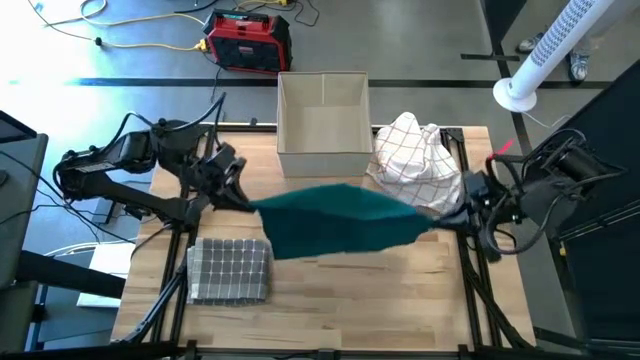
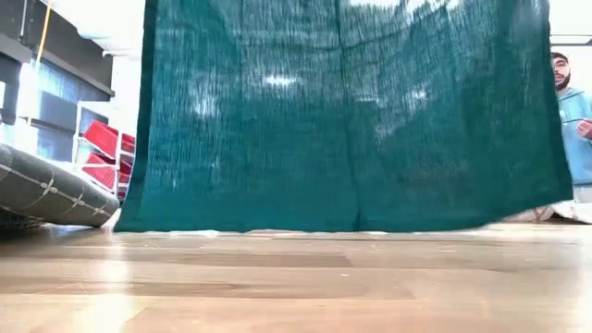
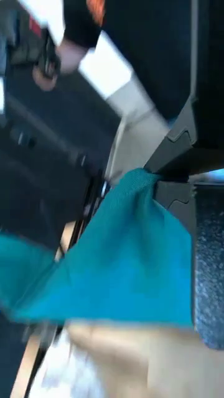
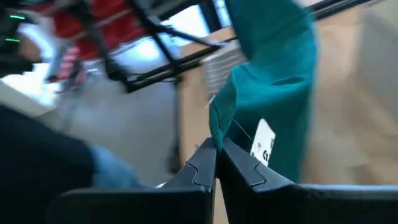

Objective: Fold towel
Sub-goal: Fold the green kitchen towel

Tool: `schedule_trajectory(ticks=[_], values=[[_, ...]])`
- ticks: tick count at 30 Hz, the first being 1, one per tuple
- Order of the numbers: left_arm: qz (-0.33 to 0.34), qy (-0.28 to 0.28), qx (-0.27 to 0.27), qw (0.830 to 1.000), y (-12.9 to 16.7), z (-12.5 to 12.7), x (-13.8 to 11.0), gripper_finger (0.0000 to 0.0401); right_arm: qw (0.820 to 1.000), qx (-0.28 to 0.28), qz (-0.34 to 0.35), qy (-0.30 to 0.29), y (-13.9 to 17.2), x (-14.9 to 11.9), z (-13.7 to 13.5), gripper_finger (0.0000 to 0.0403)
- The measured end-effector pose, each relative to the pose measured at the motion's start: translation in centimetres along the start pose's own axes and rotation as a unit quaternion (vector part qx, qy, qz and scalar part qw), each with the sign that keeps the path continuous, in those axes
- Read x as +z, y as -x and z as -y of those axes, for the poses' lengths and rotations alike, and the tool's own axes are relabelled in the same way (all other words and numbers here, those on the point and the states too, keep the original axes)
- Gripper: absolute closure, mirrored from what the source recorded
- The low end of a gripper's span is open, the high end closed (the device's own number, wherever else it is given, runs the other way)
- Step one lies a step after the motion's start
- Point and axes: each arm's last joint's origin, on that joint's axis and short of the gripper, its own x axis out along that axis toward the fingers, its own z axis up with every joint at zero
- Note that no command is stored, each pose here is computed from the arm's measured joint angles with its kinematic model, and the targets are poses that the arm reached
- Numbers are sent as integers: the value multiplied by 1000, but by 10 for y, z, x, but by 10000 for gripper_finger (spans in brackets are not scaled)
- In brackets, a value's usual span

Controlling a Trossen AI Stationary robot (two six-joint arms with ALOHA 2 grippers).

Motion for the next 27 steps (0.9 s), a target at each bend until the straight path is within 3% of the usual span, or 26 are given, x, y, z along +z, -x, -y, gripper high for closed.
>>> schedule_trajectory(ticks=[11, 17, 19, 22, 27], values=[[-5, 47, -189, 981, -19, 41, 5, 401, 988, 155, -14, -7, -12, -8, -49, 403], [-23, 66, -204, 976, -28, 42, 5, 401, 986, 166, -21, -22, -11, -17, -60, 403], [-29, 61, -198, 978, -33, 40, 4, 401, 988, 147, -36, -35, -12, -21, -59, 403], [-52, 47, -164, 984, -43, 30, -1, 401, 994, 63, -69, -60, -14, -31, -45, 403], [-136, 54, -14, 989, -61, -3, -20, 401, 976, -135, -130, -114, -16, -53, -15, 403]])
